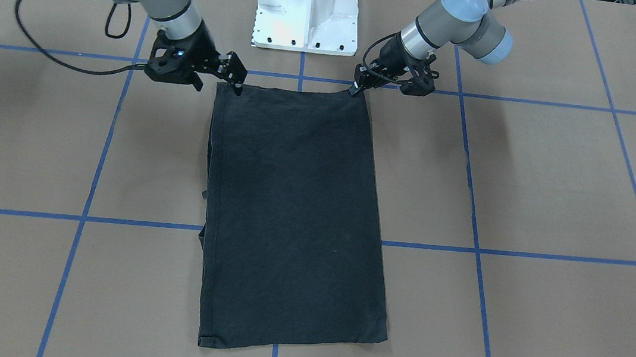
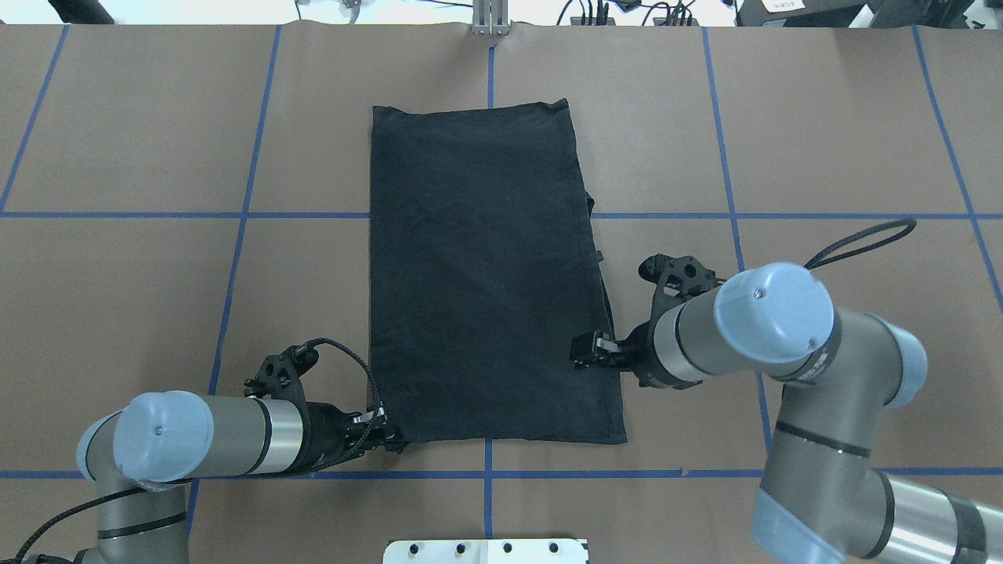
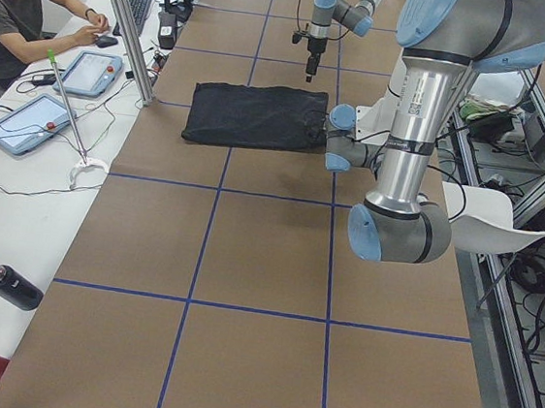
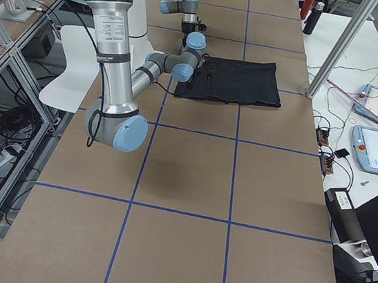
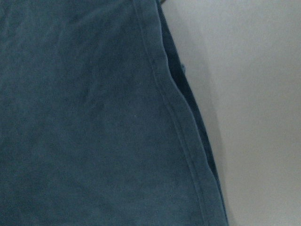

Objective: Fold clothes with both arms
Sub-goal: 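Lower the right gripper to the other near hem corner and grasp it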

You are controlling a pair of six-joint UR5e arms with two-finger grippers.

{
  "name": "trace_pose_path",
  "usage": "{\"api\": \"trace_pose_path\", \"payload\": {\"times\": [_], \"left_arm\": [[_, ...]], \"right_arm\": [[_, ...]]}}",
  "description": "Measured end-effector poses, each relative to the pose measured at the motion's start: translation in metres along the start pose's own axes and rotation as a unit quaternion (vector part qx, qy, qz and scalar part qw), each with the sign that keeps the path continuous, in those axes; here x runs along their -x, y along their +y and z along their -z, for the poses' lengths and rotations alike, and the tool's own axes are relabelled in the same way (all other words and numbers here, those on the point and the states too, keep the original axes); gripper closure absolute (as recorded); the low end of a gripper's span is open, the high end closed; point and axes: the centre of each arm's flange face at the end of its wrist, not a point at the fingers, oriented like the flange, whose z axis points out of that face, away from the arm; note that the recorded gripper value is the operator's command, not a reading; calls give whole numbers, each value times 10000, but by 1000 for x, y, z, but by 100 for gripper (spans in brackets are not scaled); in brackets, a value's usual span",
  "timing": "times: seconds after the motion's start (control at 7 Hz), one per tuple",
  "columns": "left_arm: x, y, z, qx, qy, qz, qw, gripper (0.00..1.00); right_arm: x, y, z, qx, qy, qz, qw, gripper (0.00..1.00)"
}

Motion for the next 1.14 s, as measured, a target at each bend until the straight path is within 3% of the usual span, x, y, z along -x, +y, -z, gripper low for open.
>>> {"api": "trace_pose_path", "payload": {"times": [0.29,0.71,1.14], "left_arm": [[-2,1,2,14,26,-5,10000,100],[-3,3,2,30,34,-9,10000,100],[-2,3,1,28,26,-9,10000,100]], "right_arm": [[-2,32,-36,-65,253,39,9997,0],[-11,34,-55,-40,448,33,9990,0],[-13,34,-59,-18,492,44,9988,15]]}}
